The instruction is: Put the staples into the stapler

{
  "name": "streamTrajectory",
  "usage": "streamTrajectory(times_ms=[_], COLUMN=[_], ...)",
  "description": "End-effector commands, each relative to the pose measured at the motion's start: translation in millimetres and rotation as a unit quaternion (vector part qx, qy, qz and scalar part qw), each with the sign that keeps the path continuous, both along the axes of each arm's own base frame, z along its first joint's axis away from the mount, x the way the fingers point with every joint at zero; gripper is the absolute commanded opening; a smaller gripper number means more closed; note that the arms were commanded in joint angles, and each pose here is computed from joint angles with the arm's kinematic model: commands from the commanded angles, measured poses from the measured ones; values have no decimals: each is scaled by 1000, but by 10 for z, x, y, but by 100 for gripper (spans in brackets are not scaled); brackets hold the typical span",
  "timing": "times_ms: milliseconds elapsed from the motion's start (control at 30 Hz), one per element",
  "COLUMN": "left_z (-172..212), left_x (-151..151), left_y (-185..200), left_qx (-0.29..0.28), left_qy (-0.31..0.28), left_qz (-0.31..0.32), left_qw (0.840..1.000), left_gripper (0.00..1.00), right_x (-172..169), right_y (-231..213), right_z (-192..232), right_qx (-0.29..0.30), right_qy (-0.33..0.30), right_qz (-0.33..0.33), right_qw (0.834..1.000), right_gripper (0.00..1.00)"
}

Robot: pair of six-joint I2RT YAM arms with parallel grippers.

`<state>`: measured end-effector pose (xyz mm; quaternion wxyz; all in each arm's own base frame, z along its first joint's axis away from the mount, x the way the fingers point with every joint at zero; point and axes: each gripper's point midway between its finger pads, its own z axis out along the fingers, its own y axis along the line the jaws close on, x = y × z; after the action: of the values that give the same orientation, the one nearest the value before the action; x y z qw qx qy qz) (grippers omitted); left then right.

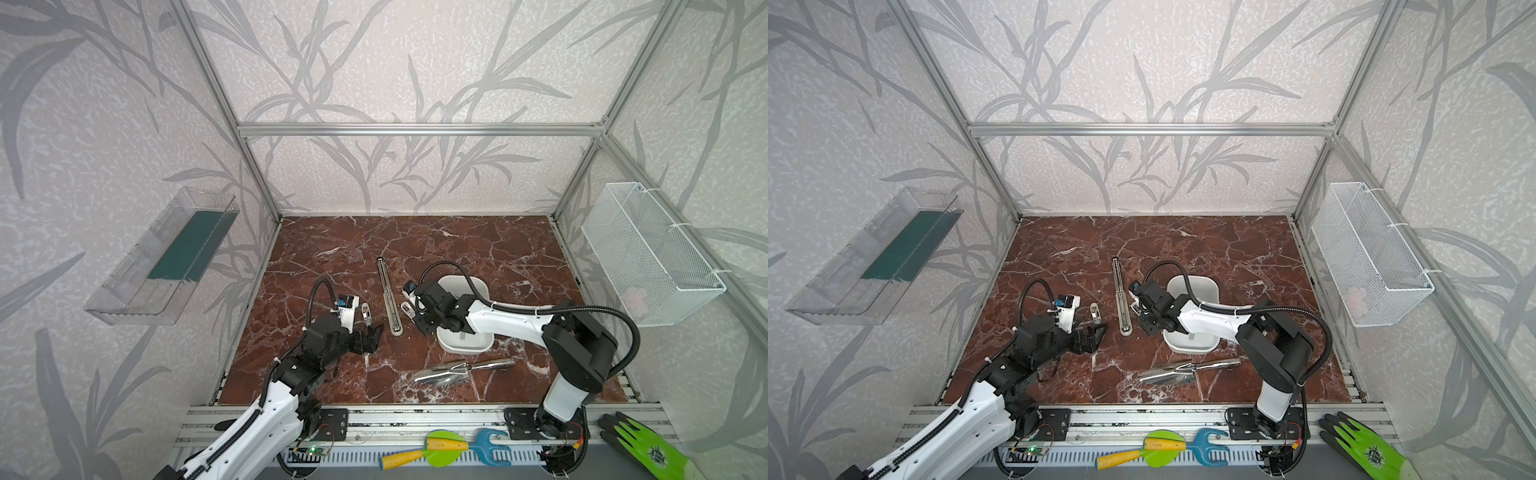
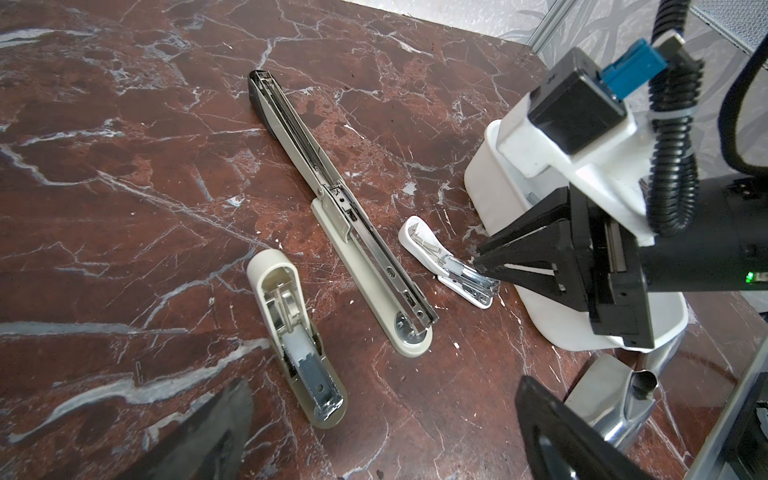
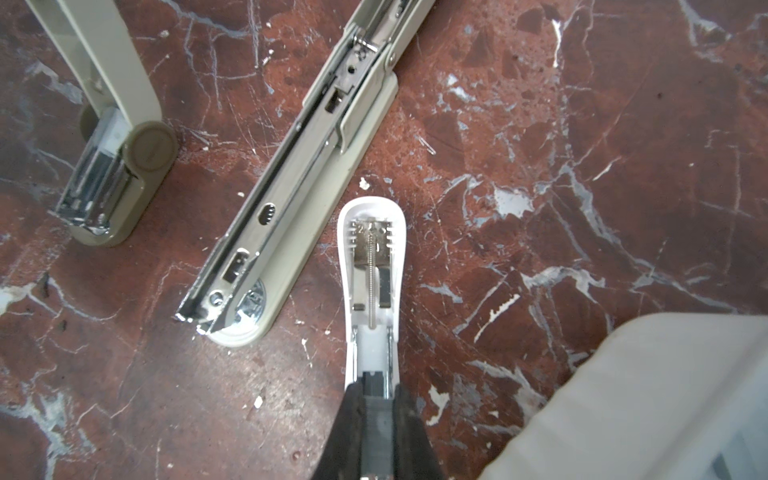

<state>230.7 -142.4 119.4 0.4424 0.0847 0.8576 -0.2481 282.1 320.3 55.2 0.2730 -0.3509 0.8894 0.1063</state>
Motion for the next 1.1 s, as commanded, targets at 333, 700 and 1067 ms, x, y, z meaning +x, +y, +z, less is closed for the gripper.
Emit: streamTrajectory(times_ms=[333, 700, 1067], left_z=[39, 50, 56], left_x=[23, 16, 11], left_y=[27, 30, 34], left_qx=[-2, -4, -5], left_qy=[-11, -14, -17], left_qz=[9, 9, 10], left_qw=[1000, 1000, 1000], left_gripper=[99, 99, 99], right_x=[-44, -46, -149], right_y=[35, -319, -220], right_z=[-89, 57, 242], right_qx=[-11, -18, 43], right_qy=[11, -38, -33], right_qz=[-8, -63, -28], right_qw=[1000, 997, 998], right_gripper=[6, 5, 5])
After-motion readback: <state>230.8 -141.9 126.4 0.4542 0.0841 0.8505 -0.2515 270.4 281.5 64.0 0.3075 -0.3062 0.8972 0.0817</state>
